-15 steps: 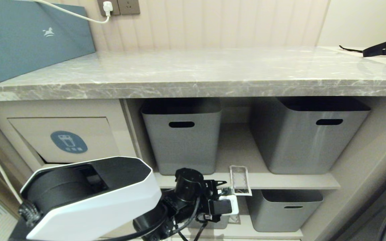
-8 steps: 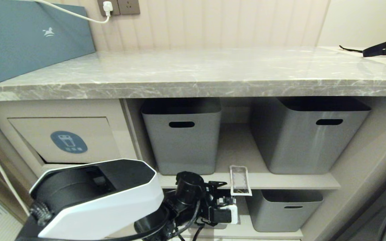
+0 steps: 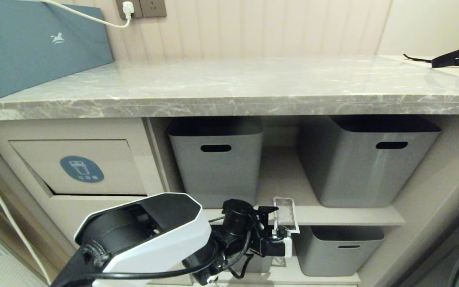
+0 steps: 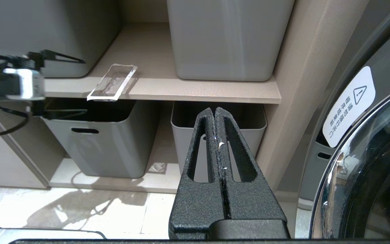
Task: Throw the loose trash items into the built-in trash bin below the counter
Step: Pick up the garbage
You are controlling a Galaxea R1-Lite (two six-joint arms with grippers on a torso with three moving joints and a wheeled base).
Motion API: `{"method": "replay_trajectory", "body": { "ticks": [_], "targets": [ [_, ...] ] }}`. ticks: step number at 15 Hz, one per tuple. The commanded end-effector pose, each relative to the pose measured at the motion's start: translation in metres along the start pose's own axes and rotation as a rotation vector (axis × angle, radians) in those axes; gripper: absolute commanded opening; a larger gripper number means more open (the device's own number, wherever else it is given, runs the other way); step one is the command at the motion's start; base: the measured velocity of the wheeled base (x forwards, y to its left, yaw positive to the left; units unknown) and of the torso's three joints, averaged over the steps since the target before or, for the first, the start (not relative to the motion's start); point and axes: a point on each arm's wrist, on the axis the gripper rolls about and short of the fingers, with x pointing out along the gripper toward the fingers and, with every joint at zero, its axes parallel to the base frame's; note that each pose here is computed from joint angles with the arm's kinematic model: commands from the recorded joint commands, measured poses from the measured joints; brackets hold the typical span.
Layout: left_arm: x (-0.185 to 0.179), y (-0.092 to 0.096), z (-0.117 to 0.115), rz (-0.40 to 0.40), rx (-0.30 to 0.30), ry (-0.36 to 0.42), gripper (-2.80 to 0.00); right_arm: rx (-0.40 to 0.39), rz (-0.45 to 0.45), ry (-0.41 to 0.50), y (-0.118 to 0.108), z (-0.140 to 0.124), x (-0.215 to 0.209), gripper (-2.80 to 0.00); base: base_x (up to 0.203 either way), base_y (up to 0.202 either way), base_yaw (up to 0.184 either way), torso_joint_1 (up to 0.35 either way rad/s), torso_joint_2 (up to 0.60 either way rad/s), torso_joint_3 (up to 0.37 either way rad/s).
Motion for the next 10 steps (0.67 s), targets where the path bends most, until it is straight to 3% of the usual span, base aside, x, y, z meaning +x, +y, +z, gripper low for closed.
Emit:
{"method": "replay_trajectory", "body": {
  "ticks": [1,5,6,10],
  "targets": [
    [0.011,-0.006,-0.006,-0.001,0.024,0.004,0.00,0.000,0.001,-0.002,0.000,0.000,0.000,-2.80,0.000,0.000,0.000,0.000,0.00,0.000],
    [0.026,-0.005,-0.009,0.015,0.035,0.011,0.00,0.000,0.001,-0.001,0.000,0.000,0.000,-2.80,0.000,0.000,0.000,0.000,0.00,0.000],
    [0.028,-0.005,-0.009,0.015,0.035,0.011,-2.80,0.000,0.001,-0.002,0.000,0.000,0.000,-2.80,0.000,0.000,0.000,0.000,0.00,0.000],
    [0.036,0.002,-0.008,0.029,0.036,0.007,-2.80,0.000,0.001,-0.002,0.000,0.000,0.000,-2.80,0.000,0.000,0.000,0.000,0.00,0.000]
  ]
}}
